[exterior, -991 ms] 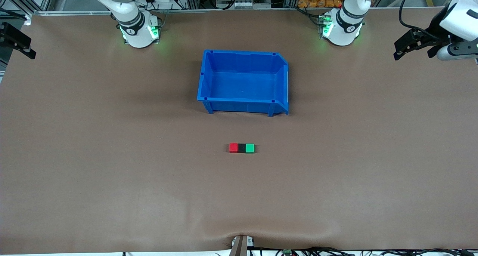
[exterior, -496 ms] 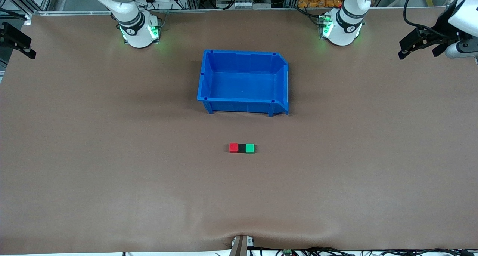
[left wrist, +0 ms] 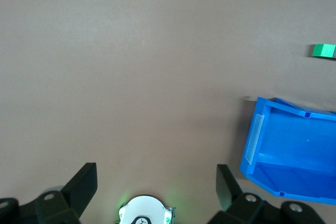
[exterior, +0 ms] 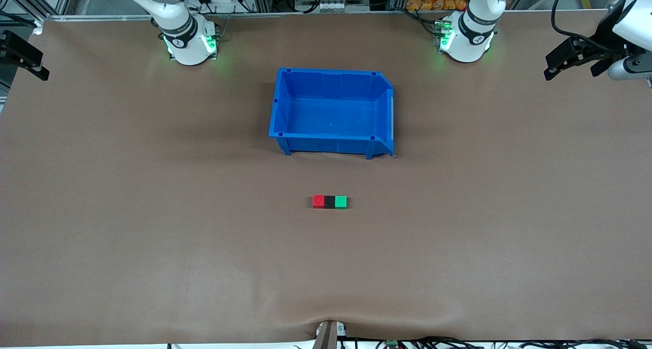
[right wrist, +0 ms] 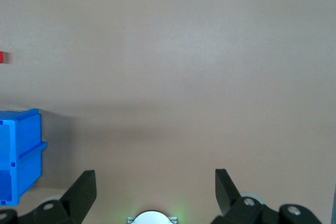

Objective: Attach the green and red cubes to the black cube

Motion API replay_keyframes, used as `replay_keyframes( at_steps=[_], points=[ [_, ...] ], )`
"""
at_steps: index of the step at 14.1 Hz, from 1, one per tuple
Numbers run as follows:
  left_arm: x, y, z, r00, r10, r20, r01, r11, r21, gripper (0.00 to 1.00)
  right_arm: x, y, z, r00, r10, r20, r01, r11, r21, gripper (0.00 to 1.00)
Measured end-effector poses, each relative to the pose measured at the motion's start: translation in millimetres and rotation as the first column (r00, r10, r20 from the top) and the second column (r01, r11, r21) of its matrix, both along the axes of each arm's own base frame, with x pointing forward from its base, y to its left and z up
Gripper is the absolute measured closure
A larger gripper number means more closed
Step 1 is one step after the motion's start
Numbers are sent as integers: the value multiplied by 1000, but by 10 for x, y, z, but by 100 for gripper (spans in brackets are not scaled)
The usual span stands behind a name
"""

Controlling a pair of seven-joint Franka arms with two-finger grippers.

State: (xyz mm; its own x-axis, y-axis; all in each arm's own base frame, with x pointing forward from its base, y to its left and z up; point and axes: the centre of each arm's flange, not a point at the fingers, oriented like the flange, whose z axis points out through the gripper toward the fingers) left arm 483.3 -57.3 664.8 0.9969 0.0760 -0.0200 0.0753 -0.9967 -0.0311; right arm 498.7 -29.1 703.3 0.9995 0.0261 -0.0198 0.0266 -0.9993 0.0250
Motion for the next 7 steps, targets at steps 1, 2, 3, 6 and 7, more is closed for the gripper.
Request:
replay_keyframes(
  at_steps=[1,2,3,6,7],
  points=[
    [3,0,-3,1000,0,-2,0,1000,0,0,0,0,0,1000,0,0,0,1000,0,0],
    [7,-3,-7,1000,0,-3,0,1000,0,0,0,0,0,1000,0,0,0,1000,0,0],
    [10,-7,-9,1000,-1,-3,1,1000,0,0,0,0,0,1000,0,0,0,1000,0,0],
    [21,-16,-22,1000,-3,-6,3,1000,1,0,0,0,0,1000,0,0,0,1000,0,0],
    [23,-17,-26,1000,-3,-7,3,1000,1,0,0,0,0,1000,0,0,0,1000,0,0]
  ],
)
